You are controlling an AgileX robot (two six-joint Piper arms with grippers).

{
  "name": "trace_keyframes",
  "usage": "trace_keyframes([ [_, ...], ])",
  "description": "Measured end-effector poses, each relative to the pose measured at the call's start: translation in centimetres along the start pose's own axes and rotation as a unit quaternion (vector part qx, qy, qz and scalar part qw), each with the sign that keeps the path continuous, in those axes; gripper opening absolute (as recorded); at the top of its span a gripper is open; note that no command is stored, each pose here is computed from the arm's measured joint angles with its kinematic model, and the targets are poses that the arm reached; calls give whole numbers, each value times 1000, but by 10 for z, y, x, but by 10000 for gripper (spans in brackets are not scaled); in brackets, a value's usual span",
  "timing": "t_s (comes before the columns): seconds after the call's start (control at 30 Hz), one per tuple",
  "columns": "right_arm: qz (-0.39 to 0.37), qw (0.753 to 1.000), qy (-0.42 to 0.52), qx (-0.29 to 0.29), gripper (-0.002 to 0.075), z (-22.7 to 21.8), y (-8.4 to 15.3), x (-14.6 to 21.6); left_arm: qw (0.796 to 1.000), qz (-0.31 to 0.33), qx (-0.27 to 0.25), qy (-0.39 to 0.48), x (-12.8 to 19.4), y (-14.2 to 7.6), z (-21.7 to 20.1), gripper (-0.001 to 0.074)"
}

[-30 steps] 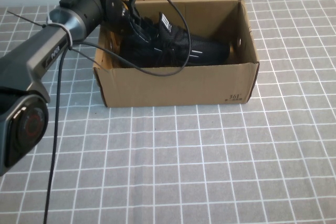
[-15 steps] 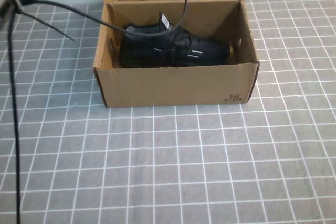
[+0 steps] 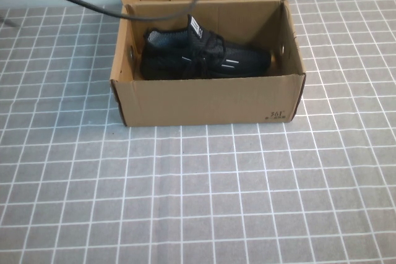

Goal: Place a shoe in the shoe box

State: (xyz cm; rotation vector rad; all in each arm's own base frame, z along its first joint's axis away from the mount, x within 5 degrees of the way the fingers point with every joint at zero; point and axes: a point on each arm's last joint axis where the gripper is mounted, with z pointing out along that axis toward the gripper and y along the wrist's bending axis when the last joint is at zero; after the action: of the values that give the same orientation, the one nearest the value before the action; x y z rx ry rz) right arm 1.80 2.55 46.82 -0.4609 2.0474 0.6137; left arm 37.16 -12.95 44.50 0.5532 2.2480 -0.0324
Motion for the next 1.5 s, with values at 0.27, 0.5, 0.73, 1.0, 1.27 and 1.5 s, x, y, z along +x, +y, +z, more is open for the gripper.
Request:
trace_keyframes([
  [0.27, 4, 999, -28, -37, -16, -27, 0, 45, 998, -7, 0, -70, 43, -4, -87, -1],
  [0.5, 1, 1000, -17, -17, -16, -22, -13, 85, 982, -12, -8, -190, 143, -19, -138, -1],
  [0.73, -16, 996, -80, -22, -16, -9, -20, 106, 958, -32, -7, -284, 243, -36, -154, -1],
  [1.0, -18, 991, -130, -20, -16, 32, -29, 111, 945, -36, -11, -324, 322, -50, -141, -1],
  [1.27, -31, 978, -204, 4, -16, 87, -47, 130, 960, -31, -9, -279, 368, -59, -94, -1],
  [1.5, -39, 976, -213, 15, -16, 110, -56, 148, 976, -30, 0, -216, 405, -67, -61, -1],
])
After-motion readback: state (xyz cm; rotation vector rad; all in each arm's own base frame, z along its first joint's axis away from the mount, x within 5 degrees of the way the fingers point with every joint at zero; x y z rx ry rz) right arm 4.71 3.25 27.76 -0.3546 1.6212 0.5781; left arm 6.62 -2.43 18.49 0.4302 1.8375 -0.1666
